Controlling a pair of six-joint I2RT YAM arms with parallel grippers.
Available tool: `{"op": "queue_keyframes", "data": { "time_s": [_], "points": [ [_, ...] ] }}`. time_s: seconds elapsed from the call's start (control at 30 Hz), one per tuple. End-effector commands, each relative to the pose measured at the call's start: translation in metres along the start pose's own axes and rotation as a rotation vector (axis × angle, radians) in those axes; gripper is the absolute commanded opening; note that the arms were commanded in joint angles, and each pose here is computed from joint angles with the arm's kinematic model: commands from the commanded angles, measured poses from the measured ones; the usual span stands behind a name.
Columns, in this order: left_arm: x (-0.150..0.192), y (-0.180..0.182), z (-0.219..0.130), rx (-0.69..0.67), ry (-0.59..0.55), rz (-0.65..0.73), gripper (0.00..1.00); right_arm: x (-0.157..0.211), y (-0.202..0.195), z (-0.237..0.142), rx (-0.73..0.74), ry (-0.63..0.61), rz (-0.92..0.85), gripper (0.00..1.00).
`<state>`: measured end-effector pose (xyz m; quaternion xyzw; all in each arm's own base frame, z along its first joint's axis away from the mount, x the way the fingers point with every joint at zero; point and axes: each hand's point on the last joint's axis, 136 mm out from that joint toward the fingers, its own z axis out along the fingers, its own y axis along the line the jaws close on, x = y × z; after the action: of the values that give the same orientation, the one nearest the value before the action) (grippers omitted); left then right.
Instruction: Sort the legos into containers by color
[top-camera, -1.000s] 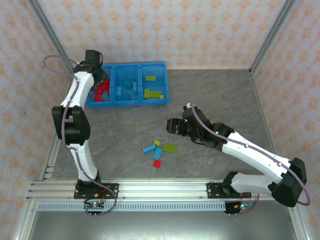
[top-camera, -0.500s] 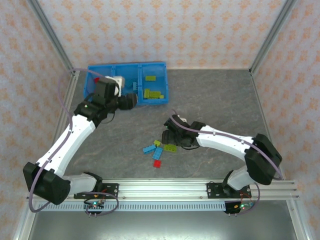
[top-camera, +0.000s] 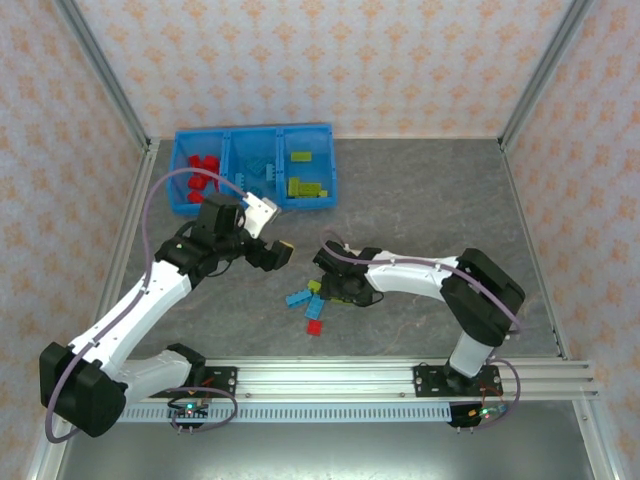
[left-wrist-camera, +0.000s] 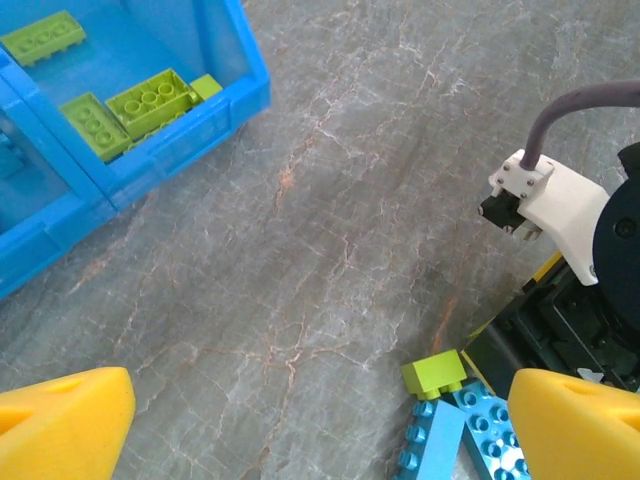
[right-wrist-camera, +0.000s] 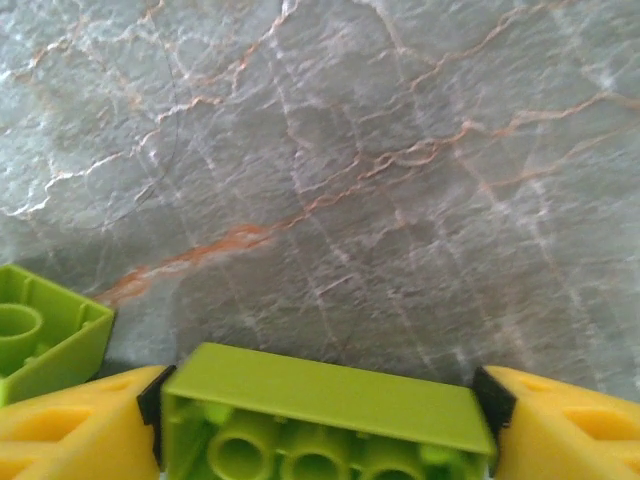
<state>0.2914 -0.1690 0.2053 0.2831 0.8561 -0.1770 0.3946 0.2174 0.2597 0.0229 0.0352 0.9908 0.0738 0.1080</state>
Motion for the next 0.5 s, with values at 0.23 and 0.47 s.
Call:
{"op": "queue_keyframes", "data": {
  "time_s": [0.23, 0.47],
  "points": [
    [-0.008, 0.011, 0.001, -0.067, -0.056, 0.077, 1.00, -0.038, -0.011, -0.053, 0.028, -0.220, 0.093, 0.50],
    [-0.012, 0.040, -0.011, -0.245, -0.070, 0.055, 1.00, -0.108, 0.013, -0.136, -0.048, -0.575, -0.003, 0.51]
  ]
}}
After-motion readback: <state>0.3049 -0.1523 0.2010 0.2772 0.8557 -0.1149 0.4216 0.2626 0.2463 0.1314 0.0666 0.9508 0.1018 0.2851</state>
